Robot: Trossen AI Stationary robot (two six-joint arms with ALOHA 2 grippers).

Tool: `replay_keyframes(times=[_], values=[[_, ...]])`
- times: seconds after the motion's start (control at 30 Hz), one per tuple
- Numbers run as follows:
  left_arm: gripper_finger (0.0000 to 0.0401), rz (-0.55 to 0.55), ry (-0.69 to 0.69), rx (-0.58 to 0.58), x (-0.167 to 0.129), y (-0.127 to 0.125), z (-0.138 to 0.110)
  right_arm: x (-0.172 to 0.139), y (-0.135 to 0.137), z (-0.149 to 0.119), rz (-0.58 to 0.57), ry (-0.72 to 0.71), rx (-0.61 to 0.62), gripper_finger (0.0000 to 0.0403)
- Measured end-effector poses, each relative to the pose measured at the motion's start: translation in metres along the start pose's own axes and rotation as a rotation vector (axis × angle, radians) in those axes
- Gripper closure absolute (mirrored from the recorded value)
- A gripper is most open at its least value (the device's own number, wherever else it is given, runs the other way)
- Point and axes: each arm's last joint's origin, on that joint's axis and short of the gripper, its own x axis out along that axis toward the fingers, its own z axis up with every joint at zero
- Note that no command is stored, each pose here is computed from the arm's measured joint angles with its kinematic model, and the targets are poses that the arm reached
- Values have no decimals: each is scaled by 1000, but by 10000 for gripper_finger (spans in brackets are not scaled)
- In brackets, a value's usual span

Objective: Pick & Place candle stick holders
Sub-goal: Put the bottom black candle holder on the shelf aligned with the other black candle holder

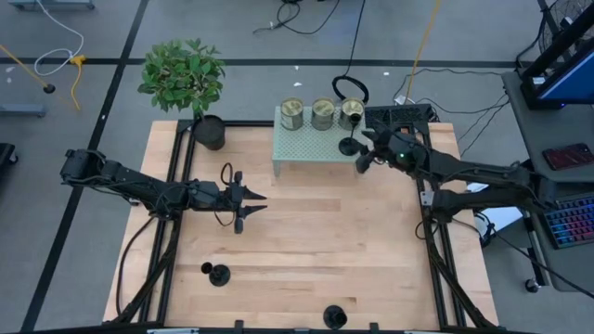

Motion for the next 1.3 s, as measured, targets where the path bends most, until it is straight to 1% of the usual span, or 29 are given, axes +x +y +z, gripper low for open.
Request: replay_keyframes(times=[0.07,0.2,0.3,0.43,0.5,0.6,0.7,0.9,1.03,1.2,1.3], values=[[279,0,0,0,0,0,0,-8,2,0,80,13,-8,213],[279,0,0,-14,0,0,0,-24,10,-2,300,46,-21,212],[279,0,-1,-26,0,0,0,-36,18,-7,449,106,-16,216],[279,0,-1,-26,0,0,0,-47,30,-17,617,199,-67,228],[279,0,-1,-26,0,0,0,-51,37,-24,699,224,-79,232],[279,0,0,-26,0,0,0,-56,49,-41,855,250,-114,233],[279,0,-1,-26,0,0,0,-60,60,-59,988,226,-122,230],[279,0,-3,-27,0,0,0,-66,79,-103,1167,118,-76,230],[279,1,-3,-27,0,0,0,-74,90,-125,1273,76,-63,230],[279,1,-15,-29,0,0,2,-80,109,-133,1362,-23,-148,230],[279,1,-40,-33,0,0,4,-79,124,-134,1390,-35,-198,230]])
